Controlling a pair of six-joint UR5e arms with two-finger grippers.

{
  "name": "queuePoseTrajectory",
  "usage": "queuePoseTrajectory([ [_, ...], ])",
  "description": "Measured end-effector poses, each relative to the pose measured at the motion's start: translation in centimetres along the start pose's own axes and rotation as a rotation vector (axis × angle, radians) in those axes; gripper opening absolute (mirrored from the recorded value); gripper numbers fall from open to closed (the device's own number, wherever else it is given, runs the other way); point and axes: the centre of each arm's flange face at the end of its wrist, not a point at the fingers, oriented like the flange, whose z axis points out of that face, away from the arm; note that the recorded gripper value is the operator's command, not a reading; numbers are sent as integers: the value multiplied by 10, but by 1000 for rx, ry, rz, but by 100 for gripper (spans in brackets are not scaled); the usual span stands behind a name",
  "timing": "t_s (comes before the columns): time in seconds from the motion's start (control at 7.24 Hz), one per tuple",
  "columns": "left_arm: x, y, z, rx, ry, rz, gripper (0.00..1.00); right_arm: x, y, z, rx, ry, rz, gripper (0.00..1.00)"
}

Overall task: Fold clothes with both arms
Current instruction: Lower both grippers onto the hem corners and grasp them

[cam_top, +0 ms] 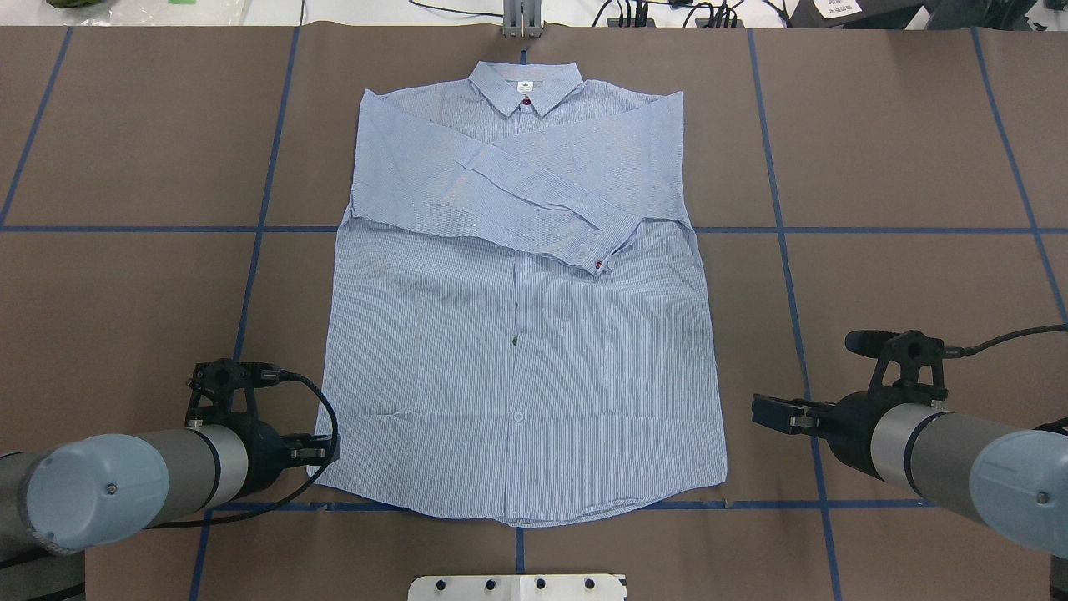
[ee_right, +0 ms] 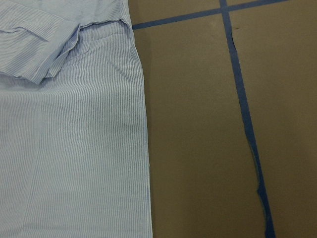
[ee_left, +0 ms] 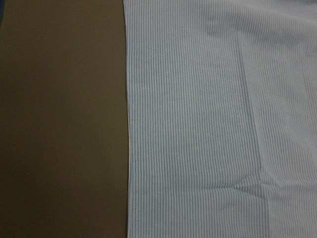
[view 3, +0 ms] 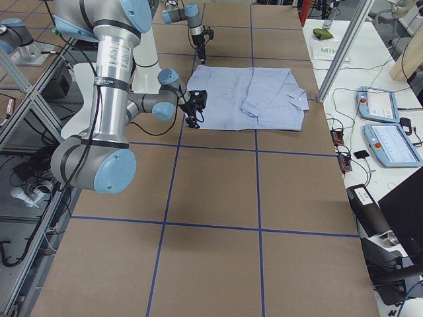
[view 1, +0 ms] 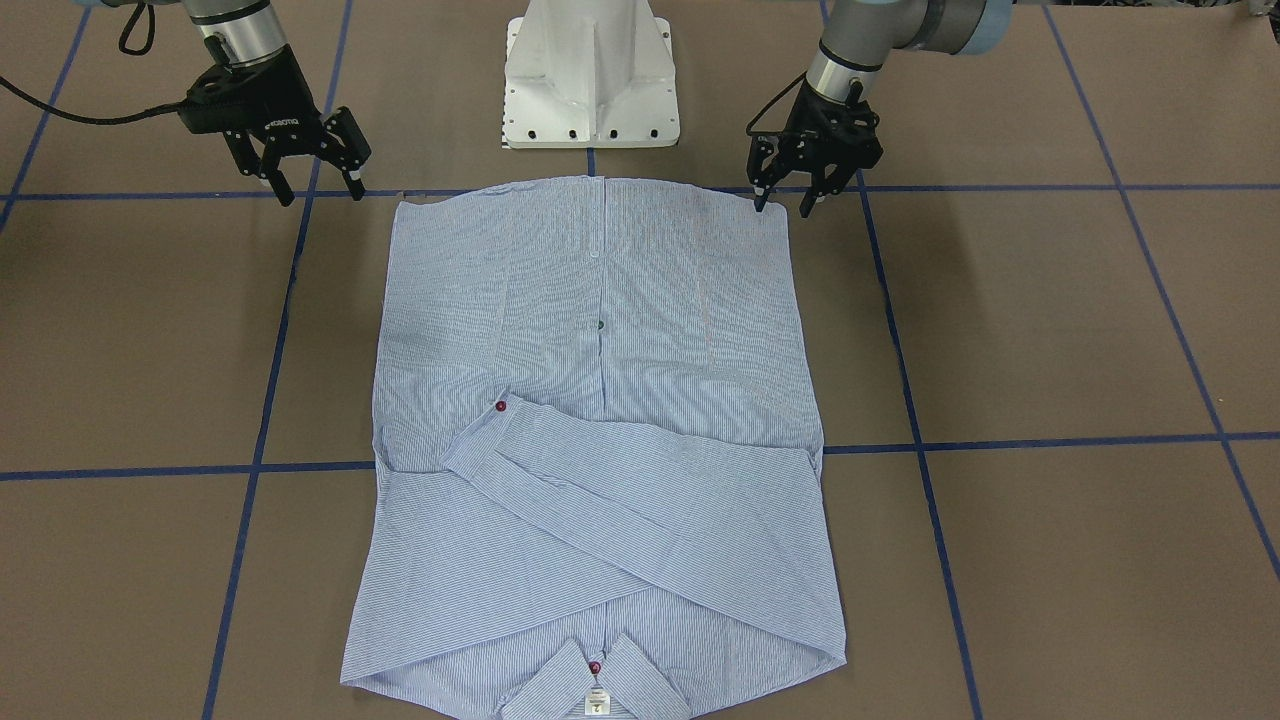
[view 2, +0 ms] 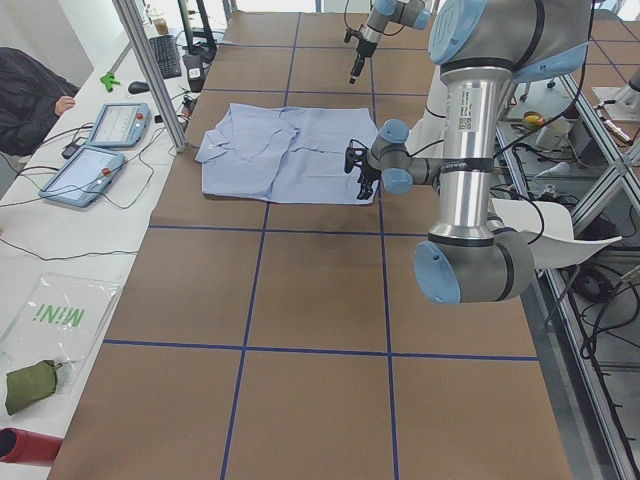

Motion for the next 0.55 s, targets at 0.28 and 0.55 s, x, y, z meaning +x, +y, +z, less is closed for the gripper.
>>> queuePoseTrajectory([
  [0.28, -3, 9, 10, -18, -25, 9, 51, 0, 0, 0, 0, 0, 0, 100],
  [0.55, -5, 14, 15, -28, -39, 16, 51, 0, 1, 0, -1, -1, -2, 100],
])
